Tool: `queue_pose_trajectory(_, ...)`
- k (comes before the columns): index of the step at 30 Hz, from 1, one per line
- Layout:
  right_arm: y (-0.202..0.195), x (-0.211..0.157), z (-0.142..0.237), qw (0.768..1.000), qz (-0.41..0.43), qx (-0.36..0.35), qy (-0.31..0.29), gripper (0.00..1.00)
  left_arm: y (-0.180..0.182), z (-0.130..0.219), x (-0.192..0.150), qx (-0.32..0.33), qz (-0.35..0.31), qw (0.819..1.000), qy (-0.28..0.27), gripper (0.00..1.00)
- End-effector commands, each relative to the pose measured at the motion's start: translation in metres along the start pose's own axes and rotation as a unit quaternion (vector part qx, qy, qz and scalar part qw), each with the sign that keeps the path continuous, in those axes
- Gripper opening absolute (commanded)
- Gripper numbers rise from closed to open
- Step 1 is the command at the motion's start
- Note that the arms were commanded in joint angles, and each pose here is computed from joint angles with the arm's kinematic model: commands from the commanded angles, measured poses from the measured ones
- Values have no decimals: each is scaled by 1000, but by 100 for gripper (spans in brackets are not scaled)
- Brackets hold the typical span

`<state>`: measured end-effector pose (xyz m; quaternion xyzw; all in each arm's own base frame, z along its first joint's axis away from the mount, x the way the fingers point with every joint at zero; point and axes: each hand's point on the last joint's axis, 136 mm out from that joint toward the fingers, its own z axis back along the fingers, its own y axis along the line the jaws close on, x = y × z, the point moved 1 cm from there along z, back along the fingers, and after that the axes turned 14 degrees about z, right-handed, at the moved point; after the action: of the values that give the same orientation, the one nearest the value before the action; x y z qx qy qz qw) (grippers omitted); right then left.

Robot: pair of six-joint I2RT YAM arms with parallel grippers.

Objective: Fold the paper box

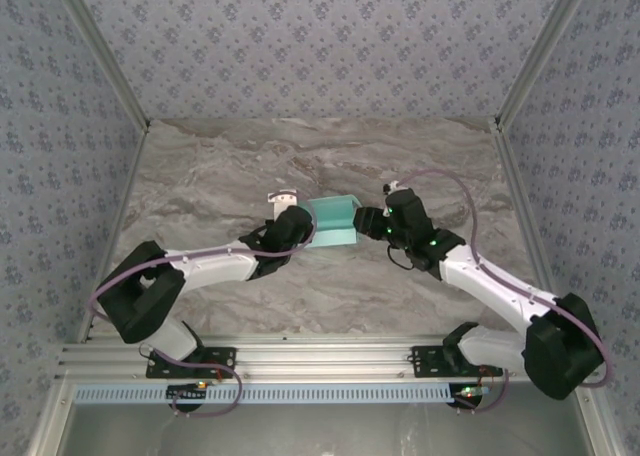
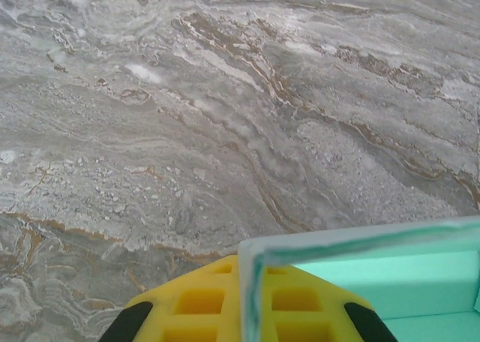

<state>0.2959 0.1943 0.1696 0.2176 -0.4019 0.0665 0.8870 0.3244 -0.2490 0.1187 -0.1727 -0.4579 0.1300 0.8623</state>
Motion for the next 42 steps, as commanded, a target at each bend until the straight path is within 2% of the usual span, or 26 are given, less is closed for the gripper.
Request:
queue_pose_trajectory(1,-16,-13,13,997,-68,-22,36,55,0,-4,-1,18,-19,1000,-9,7)
queue_pose_trajectory(3,-24,-13,17,990,-134,-31,46,61,1,-5,0,22,-20,999,-15,7)
queue_pose_trajectory(6,-26,-7,16,964,-259,-5,61,69,0,-8,-1,25,-31,999,-15,7)
queue_pose_trajectory(8,-32,-5,12,935,-346,0,73,79,-2,-9,-1,26,-36,999,-20,7)
queue_pose_trajectory(11,-36,3,1,898,-430,13,89,87,-3,-13,-2,23,-45,998,-27,7)
queue_pose_trajectory(14,-43,2,-6,870,-475,-13,127,89,-7,-17,0,21,-59,998,-32,7)
queue_pose_trajectory(19,-30,12,-30,839,-517,8,169,91,-11,-20,1,16,-74,996,-42,7)
queue_pose_trajectory(21,-22,15,-37,835,-517,11,189,93,-12,-21,2,19,-75,996,-44,8)
queue_pose_trajectory(27,-14,-2,-45,819,-509,-43,259,100,-13,-29,-1,27,-79,996,-44,8)
queue_pose_trajectory(31,-10,-16,-55,807,-522,-44,272,100,-13,-32,-2,29,-74,996,-46,8)
queue_pose_trajectory(37,-17,-33,-63,800,-529,-63,276,96,-11,-36,-6,32,-75,996,-46,9)
queue_pose_trajectory(40,-26,-39,-64,806,-521,-83,268,93,-16,-37,-14,12,-89,996,-27,22)
queue_pose_trajectory(42,-35,-47,-63,809,-515,-103,265,92,-19,-33,-20,-14,-88,996,-11,41)
